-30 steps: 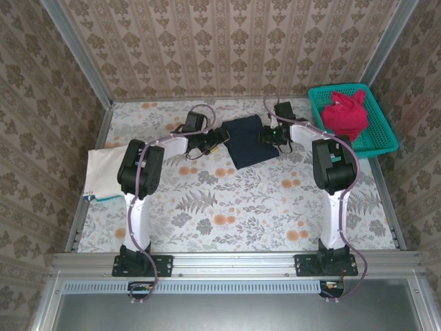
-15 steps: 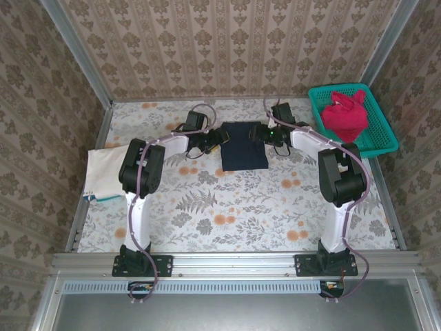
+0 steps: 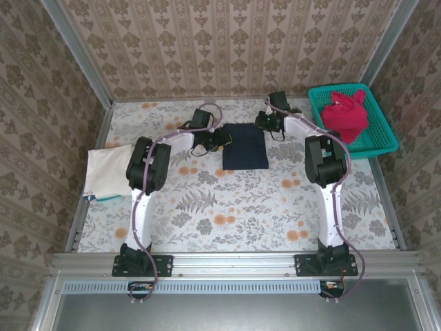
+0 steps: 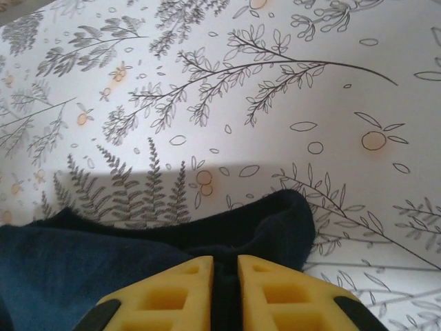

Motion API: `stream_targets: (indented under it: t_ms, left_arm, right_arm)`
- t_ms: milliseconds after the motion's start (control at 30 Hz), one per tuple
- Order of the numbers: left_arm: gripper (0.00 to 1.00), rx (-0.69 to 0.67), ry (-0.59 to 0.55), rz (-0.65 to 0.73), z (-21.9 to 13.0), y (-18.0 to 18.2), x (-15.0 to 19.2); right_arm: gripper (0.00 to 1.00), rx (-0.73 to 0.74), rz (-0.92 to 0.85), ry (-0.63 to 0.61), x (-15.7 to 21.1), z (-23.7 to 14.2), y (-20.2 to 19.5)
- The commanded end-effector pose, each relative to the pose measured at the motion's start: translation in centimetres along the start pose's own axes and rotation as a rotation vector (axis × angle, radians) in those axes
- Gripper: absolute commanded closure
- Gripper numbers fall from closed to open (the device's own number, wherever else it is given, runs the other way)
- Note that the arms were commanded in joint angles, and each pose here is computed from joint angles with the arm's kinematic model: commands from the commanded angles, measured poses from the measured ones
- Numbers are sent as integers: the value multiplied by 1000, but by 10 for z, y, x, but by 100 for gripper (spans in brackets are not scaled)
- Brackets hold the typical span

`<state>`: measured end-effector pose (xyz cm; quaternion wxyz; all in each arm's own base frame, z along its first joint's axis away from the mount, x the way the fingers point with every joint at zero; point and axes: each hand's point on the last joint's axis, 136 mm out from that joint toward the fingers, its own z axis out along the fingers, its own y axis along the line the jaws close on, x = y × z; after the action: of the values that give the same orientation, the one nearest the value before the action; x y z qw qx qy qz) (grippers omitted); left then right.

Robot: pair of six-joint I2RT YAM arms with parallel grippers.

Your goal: Fold and stack the t-shirts

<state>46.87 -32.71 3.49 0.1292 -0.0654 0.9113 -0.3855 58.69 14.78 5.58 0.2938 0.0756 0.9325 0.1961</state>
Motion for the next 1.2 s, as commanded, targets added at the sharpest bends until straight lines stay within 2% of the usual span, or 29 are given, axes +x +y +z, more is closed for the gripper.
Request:
stream_targets:
  t_ms: [0,133,200,267,333,500,600,833,1167]
  left_arm:
    - [70,-63,103,-43,22,29,31]
    - [70,-63,108,-40,20,30,33]
    - [67,-62,103,-26,17,27,32]
    - [59,-69,89,3,11,22,32]
    - [51,-80,69,29,3,18,30]
    - [35,-110,25,68,-15,12,31]
    - [31,-126,22,84,-18,10,36]
    - [30,-127,53,85,-8,7,50]
    - [41,-28,80,61,10,-22,53]
  right_arm:
    - [83,23,5,21,-3,3,-1]
    - [75,37,-14,2,-16,-3,-1]
    - [63,29,-28,-11,-21,-16,5]
    - [46,10,-35,-41,-25,-32,13]
    - [36,12,-33,-65,-19,-46,13]
    - [25,3,-28,-64,15,-71,8]
    - [24,2,-26,-26,41,-74,3]
    - [27,-14,-8,60,83,-53,-1]
    - [51,-104,46,118,101,-30,7]
